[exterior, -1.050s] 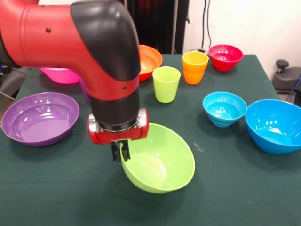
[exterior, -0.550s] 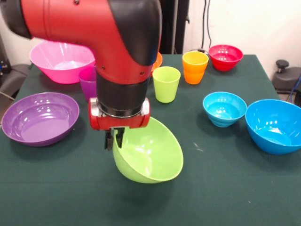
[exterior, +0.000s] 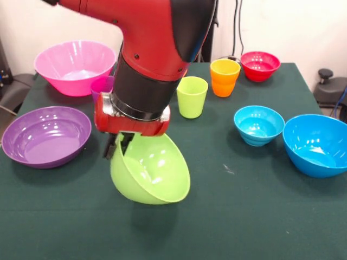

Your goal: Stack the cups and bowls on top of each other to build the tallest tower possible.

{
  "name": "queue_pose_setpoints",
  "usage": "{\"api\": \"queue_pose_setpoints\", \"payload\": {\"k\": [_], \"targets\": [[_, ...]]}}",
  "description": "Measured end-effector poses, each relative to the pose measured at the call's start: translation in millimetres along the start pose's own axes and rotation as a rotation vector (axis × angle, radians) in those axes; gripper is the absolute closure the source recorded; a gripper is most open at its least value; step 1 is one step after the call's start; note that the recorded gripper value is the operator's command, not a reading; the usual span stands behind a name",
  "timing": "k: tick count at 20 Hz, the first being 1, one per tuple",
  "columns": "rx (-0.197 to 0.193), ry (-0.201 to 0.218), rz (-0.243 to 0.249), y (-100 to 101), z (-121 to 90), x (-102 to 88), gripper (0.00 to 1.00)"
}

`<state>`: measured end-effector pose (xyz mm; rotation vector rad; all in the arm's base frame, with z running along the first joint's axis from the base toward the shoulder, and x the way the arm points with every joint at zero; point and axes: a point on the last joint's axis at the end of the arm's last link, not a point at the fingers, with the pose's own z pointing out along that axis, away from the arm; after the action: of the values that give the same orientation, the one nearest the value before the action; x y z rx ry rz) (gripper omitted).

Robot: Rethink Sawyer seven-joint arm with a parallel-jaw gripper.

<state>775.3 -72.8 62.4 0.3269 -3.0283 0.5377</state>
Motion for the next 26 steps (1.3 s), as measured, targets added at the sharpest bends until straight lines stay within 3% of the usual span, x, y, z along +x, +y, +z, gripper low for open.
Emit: {"api": "queue_pose_setpoints", "payload": {"k": [7, 9, 14, 18, 26], "targets": [[0.108, 0.0, 0.015, -14.4, -17.8, -1.5, 1.0], [0.162, -0.006, 0.032, -19.0, -29.3, -3.6, 1.0], [0.226, -0.014, 0.051, -21.3, -43.2, -6.0, 1.0], [0.304, -0.026, 0.065, -15.4, -59.7, -10.0, 1.0], [0.398, -0.042, 0.072, 3.4, -72.2, -16.4, 1.0]]}}
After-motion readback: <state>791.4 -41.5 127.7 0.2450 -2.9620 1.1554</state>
